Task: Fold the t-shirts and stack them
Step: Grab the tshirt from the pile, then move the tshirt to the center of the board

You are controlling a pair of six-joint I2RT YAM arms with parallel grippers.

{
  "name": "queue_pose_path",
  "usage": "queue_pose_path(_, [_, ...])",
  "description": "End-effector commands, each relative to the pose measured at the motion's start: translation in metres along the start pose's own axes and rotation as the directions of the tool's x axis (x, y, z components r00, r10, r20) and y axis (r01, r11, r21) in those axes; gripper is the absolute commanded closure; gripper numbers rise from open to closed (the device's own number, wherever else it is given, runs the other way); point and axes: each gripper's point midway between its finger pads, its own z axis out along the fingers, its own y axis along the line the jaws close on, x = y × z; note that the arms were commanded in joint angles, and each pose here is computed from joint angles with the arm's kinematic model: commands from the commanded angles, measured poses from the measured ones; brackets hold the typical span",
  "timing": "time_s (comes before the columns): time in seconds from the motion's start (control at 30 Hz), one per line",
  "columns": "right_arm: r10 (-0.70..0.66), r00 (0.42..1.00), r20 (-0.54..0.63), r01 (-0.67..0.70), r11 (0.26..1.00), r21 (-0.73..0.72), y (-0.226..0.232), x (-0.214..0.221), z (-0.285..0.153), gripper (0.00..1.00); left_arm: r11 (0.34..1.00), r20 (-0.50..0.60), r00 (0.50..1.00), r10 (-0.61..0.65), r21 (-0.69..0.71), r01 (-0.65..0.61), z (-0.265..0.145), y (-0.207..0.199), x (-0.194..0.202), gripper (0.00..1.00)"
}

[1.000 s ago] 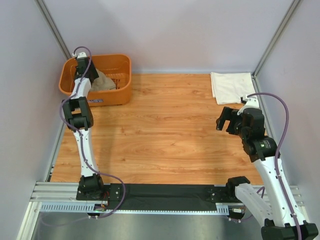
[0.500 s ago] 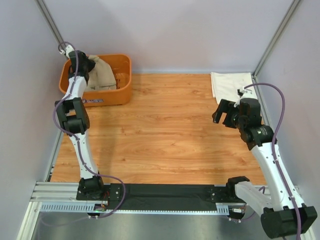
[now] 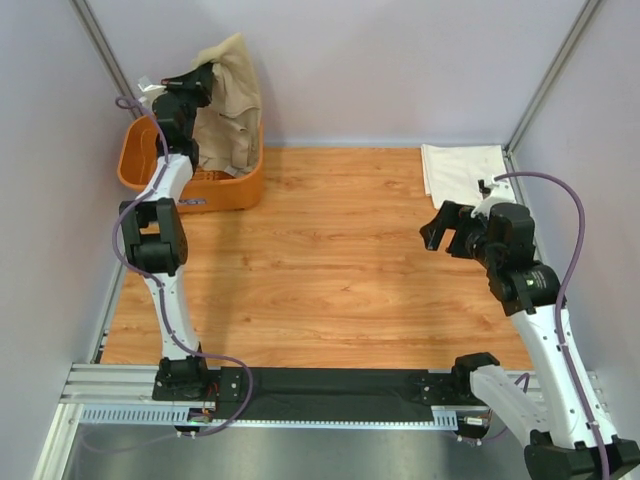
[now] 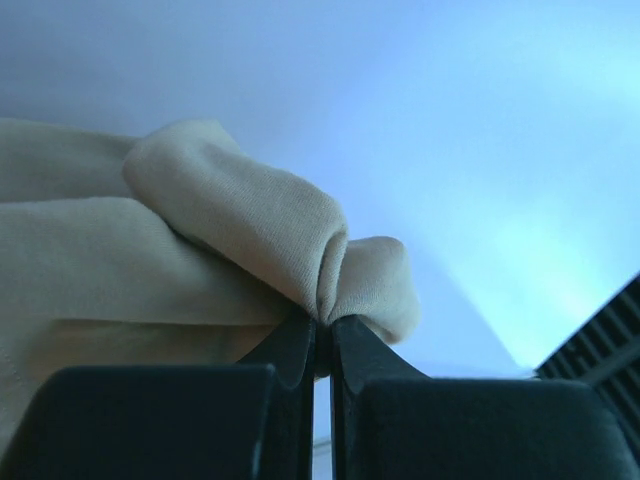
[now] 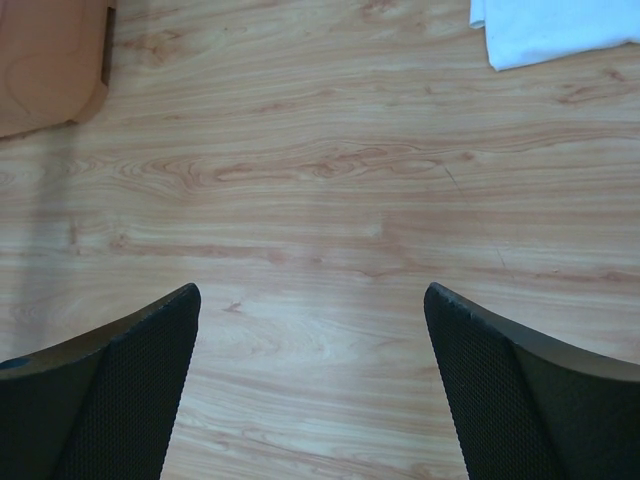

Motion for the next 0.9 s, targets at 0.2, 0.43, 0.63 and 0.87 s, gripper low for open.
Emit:
queue_pose_path(0.2, [-0.031,0.999,-0.010,0.030,0.993,-0.111,0.030,0.007,-0.002,0.06,0.885,-0.179,0.976,-0.127,0.423,0.193,-0.091,-0.231,0.069,1.00])
queue_pose_path(0.43, [-0.022,0.999,-0.049,0.014,0.987,-0.159,0.044,0.015,0.001,0.06,0.928,-0.379,0.918,0.118,0.371,0.034,-0.176,-0.290,0.154,1.00])
queue_pose_path(0.63, [-0.044,0.994,-0.095,0.026,0.983,-0.184,0.047,0.029,-0.001,0.02,0.852,-0.409,0.754,0.514,0.343,-0.395,-0.264,-0.301,0.181,1.00])
queue_pose_path(0.87, [-0.043,0.977,-0.211,0.003,0.983,-0.184,0.046,0.051,-0.008,0.02,0.809,-0.579,0.604,0.547,0.179,-0.560,-0.333,-0.215,0.189,1.00])
